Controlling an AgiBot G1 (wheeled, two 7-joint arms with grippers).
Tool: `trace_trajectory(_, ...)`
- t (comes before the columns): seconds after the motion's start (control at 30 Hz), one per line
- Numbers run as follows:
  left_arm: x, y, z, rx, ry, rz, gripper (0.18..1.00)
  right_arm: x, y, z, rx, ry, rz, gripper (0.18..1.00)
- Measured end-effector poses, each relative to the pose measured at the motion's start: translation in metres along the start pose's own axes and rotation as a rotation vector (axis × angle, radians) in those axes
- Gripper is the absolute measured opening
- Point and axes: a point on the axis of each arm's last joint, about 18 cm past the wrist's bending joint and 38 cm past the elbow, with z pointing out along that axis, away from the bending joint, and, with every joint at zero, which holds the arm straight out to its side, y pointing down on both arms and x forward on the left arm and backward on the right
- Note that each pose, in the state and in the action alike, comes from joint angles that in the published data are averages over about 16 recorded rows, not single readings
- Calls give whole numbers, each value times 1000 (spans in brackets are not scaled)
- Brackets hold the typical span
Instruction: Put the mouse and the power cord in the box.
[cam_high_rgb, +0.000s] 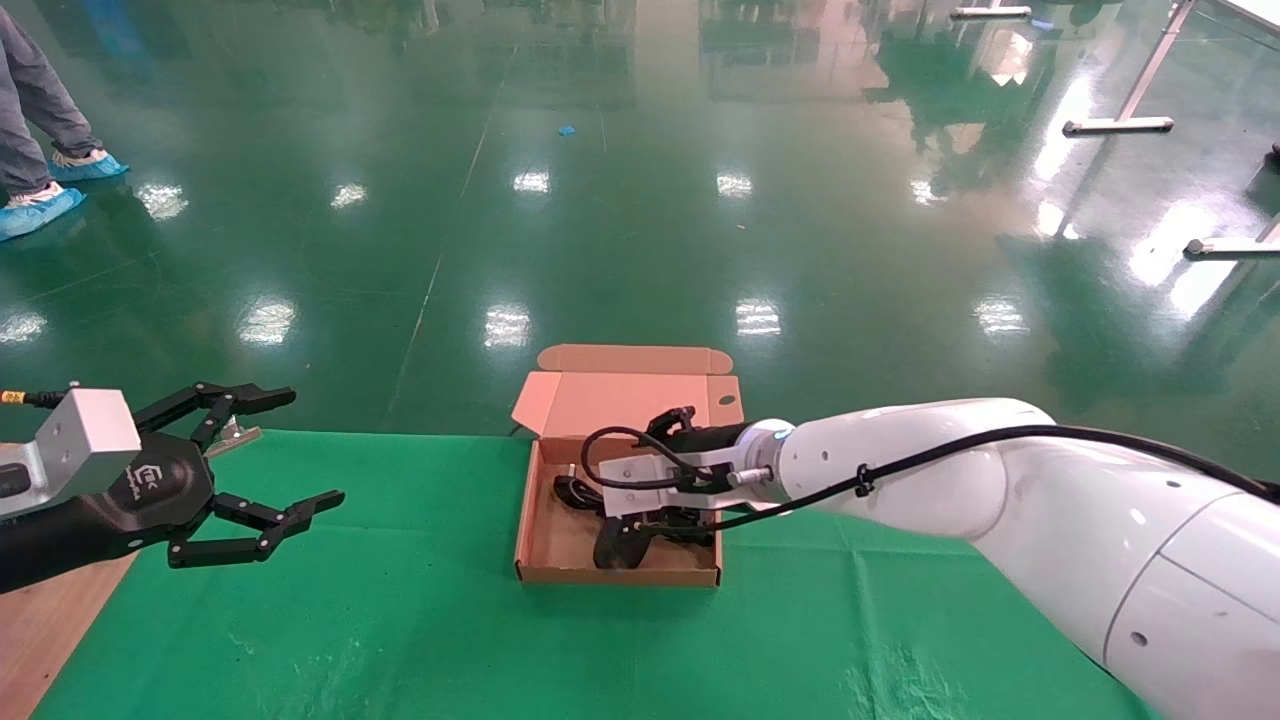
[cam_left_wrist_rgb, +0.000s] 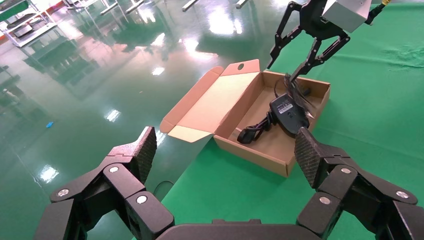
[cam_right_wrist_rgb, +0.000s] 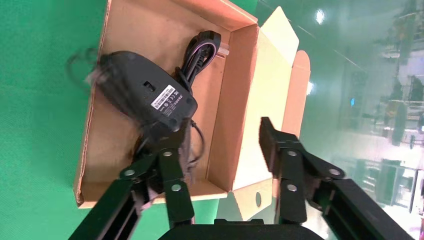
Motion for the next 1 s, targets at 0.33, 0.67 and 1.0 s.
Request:
trace_trajectory(0.33,0,0,0,1,1,-1,1001,0,0,-1,2,-1,1,674)
trace_trajectory(0.67,6,-12,6,42,30,-25,1001,-18,3,-7,63,-43,127,871)
trace_trajectory(1.0,21,-37,15,124,101,-75,1001,-49,8,-30,216,-121,397,972)
